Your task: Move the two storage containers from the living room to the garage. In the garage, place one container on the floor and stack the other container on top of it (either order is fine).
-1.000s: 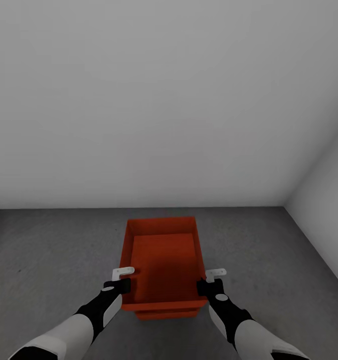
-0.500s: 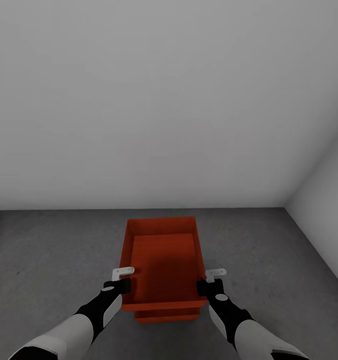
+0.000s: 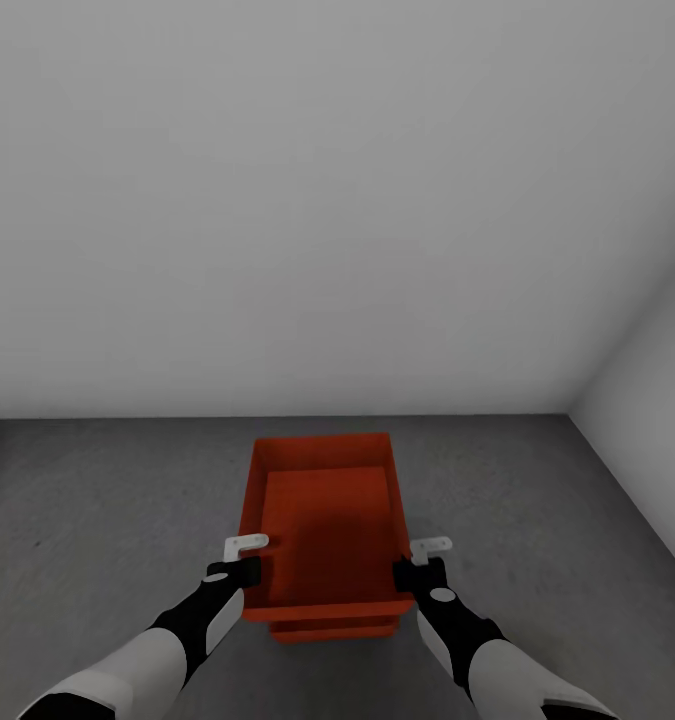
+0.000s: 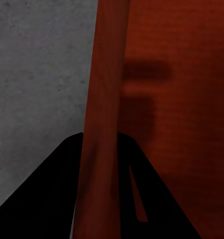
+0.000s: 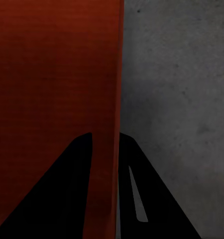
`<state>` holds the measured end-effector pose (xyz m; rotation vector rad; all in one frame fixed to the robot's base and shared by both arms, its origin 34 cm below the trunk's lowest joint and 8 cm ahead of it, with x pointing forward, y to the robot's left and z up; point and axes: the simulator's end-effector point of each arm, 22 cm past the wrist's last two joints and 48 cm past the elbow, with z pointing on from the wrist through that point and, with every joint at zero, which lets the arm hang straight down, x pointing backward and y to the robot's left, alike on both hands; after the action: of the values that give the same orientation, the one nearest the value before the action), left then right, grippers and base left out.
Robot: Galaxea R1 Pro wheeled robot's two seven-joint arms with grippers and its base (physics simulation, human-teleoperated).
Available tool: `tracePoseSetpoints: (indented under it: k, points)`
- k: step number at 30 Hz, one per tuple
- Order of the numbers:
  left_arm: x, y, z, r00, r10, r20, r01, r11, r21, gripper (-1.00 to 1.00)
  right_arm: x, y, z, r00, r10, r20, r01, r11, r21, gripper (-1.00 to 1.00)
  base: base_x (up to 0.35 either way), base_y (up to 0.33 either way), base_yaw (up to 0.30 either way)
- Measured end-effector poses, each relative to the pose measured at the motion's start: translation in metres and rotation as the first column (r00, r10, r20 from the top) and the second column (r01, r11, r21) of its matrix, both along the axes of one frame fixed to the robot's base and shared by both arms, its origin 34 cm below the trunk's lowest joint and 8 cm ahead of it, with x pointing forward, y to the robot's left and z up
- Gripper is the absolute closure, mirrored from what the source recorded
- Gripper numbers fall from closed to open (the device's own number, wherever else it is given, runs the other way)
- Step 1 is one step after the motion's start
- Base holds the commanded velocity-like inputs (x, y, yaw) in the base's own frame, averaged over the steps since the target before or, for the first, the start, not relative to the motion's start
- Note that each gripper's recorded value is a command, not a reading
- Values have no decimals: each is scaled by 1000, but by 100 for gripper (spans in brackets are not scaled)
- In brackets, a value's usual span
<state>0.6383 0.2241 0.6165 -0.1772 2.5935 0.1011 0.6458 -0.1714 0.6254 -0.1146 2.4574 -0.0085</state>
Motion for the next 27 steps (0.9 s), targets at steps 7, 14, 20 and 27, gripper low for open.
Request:
tracePoseSetpoints:
  k: [7, 14, 20, 27]
  points:
    - [0, 0, 0, 1000, 0, 0, 0, 1000, 0, 100, 0, 0, 0, 1000, 0, 0, 0, 1000, 0, 100, -36, 0, 0]
    - [0, 0, 0, 1000, 0, 0, 0, 1000, 0, 100, 0, 0, 0, 1000, 0, 0, 0, 1000, 0, 100, -3, 0, 0]
    - [0, 0, 0, 1000, -1, 0, 1, 1000, 0, 100, 0, 0, 0, 1000, 0, 0, 0, 1000, 0, 100, 0, 0, 0]
    - [1, 0, -2, 1000, -1, 1, 1, 1000, 1, 100, 0, 0, -2, 1000, -1, 1, 1, 1000, 1, 100, 0, 0, 0]
